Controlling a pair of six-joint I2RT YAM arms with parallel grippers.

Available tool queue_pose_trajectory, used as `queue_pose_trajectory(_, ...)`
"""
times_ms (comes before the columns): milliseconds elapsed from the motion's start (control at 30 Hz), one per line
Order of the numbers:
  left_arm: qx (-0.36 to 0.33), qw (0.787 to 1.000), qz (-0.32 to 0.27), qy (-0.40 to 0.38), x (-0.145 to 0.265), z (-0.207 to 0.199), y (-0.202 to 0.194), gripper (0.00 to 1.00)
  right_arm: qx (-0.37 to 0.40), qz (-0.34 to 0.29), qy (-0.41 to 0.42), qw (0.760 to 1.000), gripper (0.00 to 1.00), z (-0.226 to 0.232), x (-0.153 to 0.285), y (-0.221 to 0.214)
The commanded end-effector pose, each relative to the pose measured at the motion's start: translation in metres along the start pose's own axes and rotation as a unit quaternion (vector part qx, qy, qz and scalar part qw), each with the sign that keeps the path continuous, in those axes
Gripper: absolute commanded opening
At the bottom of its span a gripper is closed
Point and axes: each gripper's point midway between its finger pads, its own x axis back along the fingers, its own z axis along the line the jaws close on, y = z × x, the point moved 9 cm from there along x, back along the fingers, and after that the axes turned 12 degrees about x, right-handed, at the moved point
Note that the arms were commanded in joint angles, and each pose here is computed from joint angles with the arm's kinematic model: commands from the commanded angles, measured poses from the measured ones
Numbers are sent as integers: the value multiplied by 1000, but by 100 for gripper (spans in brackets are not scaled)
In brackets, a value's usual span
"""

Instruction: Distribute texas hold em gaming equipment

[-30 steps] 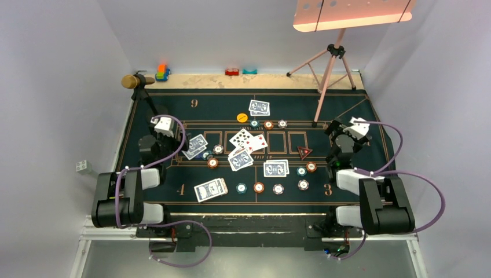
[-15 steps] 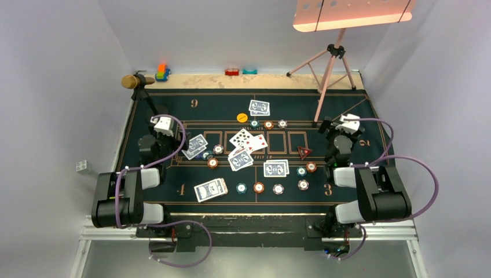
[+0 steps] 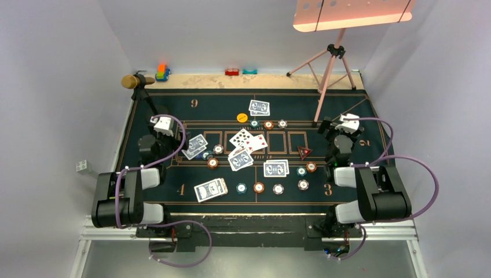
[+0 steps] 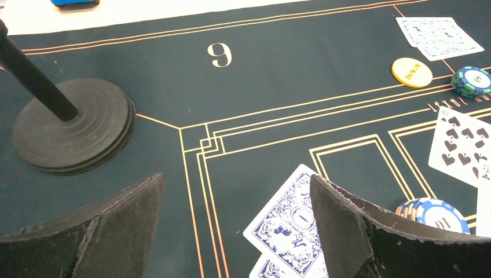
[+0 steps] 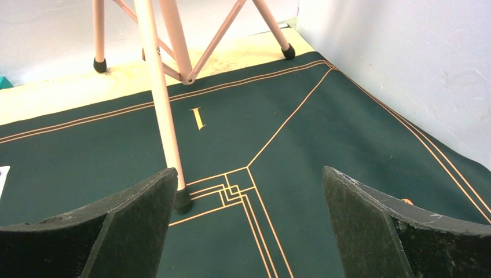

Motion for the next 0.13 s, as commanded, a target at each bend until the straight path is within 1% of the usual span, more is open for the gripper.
queue_pose_trajectory(0, -16, 999, -38, -8, -9, -3, 21, 100, -14, -28, 1, 999, 98, 0, -3, 14)
queue_pose_trajectory(100, -17, 999, -38, 2, -9, -5, 21, 100, -14, -29, 0, 999, 98, -1, -3, 14)
